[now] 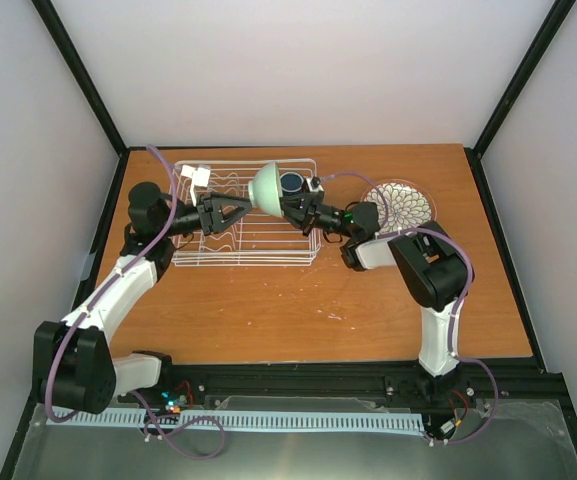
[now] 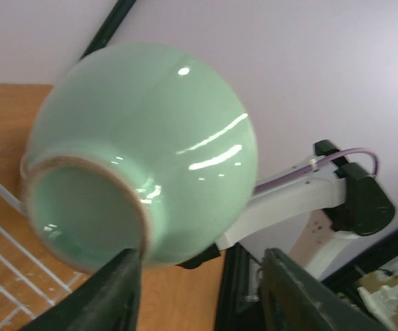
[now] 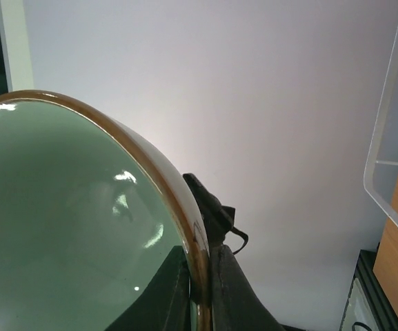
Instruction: Load the mixed dishes into the dish rack
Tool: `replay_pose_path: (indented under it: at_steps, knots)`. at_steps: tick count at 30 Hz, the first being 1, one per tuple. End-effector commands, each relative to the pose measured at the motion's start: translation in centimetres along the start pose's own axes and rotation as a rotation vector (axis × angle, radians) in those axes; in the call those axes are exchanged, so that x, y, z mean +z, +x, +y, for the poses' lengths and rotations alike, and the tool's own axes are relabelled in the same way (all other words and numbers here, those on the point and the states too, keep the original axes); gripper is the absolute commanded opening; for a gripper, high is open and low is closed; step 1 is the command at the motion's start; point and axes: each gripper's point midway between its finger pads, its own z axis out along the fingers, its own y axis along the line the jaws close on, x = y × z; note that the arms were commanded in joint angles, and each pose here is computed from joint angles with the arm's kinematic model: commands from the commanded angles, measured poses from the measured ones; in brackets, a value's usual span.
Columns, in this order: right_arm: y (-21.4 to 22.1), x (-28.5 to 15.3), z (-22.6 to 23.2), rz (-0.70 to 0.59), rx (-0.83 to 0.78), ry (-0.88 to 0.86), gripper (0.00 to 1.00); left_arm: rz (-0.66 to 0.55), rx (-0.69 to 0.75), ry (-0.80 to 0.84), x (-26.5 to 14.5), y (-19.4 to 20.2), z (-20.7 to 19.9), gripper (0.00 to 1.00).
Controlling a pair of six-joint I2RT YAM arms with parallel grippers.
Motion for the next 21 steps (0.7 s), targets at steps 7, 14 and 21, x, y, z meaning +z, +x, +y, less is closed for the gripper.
replay_pose_path:
  at_steps: [7,14,21]
  knots:
    - [2.0,0.2,7.0,0.058,-0.214,-0.169,0.03,-0.014,0.021,-0.062,0.1,-0.9,0.7,0.62]
    - [2.8,0.1,7.4,0.070,-0.212,-0.169,0.03,-0.013,0.028,-0.063,0.5,-1.5,1.3,0.63]
    - [3.9,0.5,7.2,0.103,-0.197,-0.163,0.03,-0.020,0.035,-0.046,0.9,-2.2,1.6,0.64]
